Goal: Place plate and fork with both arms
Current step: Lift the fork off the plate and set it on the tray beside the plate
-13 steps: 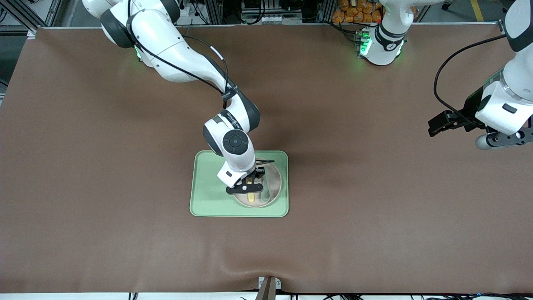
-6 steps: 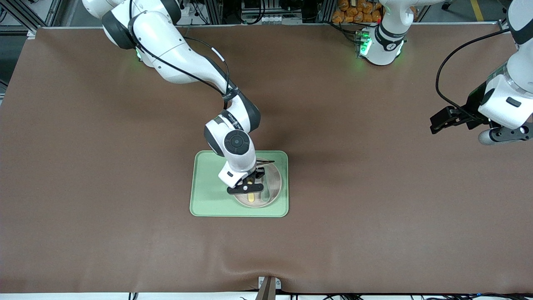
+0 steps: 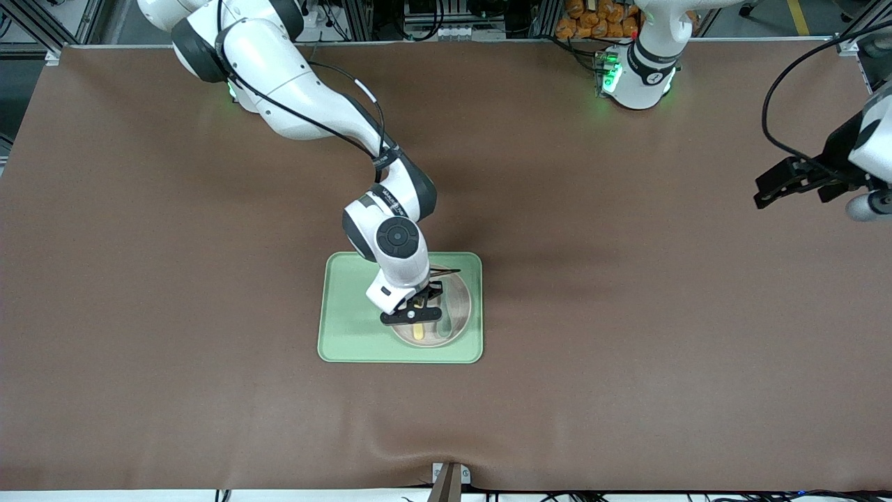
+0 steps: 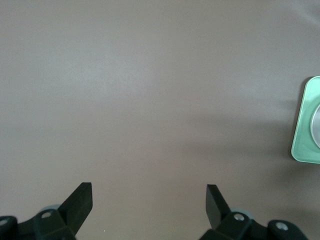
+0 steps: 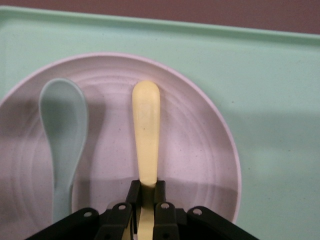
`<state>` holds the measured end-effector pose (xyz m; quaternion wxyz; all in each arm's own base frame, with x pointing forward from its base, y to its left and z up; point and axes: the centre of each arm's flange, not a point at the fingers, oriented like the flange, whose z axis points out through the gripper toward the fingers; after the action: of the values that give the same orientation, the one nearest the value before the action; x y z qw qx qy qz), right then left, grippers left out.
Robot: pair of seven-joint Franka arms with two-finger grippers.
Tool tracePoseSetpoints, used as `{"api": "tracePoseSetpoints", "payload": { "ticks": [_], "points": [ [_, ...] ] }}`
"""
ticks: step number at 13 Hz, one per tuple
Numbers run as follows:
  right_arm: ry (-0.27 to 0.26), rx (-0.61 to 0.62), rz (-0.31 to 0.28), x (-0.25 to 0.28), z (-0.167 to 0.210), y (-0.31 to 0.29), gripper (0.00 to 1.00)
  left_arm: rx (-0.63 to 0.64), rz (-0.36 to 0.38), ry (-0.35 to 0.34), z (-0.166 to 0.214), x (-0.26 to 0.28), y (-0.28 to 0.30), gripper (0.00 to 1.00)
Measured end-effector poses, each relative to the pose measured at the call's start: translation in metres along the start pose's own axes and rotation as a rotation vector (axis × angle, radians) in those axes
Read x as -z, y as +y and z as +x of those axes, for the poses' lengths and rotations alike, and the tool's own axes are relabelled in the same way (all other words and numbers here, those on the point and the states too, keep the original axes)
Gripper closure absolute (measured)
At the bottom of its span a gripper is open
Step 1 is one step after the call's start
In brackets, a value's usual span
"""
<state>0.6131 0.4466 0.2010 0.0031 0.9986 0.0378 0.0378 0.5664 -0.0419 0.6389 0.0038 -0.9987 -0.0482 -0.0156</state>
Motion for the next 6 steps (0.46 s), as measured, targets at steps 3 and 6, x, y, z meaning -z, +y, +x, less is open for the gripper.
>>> {"api": "tracePoseSetpoints", "payload": {
  "ticks": [3, 6],
  "points": [
    [0.0, -0.018, -0.005, 0.015, 0.007, 0.002, 0.86, -0.003, 0.001, 0.0, -0.002, 0.002, 0.001, 0.0],
    [0.003, -0.081, 0.014, 0.043, 0.028, 0.026, 0.86, 0.004, 0.003, -0.002, -0.002, 0.0, -0.002, 0.0]
  ]
}}
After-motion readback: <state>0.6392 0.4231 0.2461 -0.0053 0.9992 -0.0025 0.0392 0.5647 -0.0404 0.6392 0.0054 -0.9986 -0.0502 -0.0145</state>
